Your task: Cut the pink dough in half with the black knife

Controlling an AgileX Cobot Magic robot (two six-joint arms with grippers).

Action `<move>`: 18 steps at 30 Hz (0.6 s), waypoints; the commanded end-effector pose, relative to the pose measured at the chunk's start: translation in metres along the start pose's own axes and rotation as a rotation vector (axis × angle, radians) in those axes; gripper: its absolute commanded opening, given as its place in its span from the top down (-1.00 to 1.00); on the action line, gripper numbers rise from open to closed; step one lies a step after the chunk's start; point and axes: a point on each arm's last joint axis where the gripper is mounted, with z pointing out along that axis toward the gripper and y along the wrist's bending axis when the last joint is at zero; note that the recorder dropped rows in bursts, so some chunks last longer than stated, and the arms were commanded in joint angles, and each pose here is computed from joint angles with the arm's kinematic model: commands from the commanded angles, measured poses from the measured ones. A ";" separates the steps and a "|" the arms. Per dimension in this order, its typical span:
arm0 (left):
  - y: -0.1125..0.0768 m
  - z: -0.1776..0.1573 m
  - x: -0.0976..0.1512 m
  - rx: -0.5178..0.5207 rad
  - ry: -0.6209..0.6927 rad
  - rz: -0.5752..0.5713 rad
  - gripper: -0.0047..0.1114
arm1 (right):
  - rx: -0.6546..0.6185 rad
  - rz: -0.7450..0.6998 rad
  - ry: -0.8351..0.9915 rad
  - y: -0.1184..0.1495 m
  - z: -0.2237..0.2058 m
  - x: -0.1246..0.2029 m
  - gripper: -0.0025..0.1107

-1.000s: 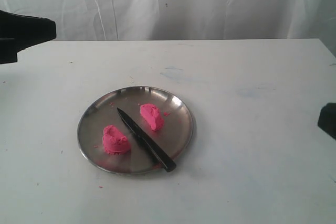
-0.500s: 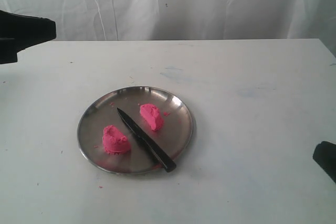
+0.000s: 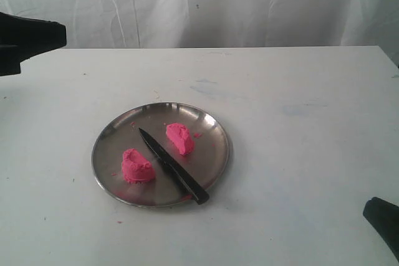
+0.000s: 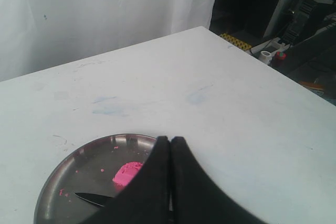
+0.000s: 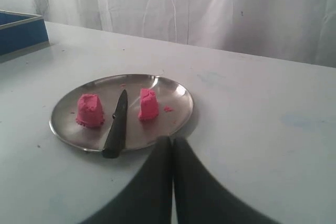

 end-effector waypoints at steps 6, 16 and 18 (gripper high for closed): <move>-0.003 -0.001 0.000 0.015 -0.008 -0.016 0.92 | 0.009 -0.015 -0.012 -0.001 0.000 0.001 0.96; -0.003 -0.001 0.000 0.015 -0.008 -0.016 0.92 | 0.008 -0.013 -0.004 -0.001 0.000 0.002 0.96; -0.003 -0.001 0.000 0.015 -0.008 -0.016 0.92 | 0.008 -0.013 -0.004 -0.001 0.000 0.002 0.96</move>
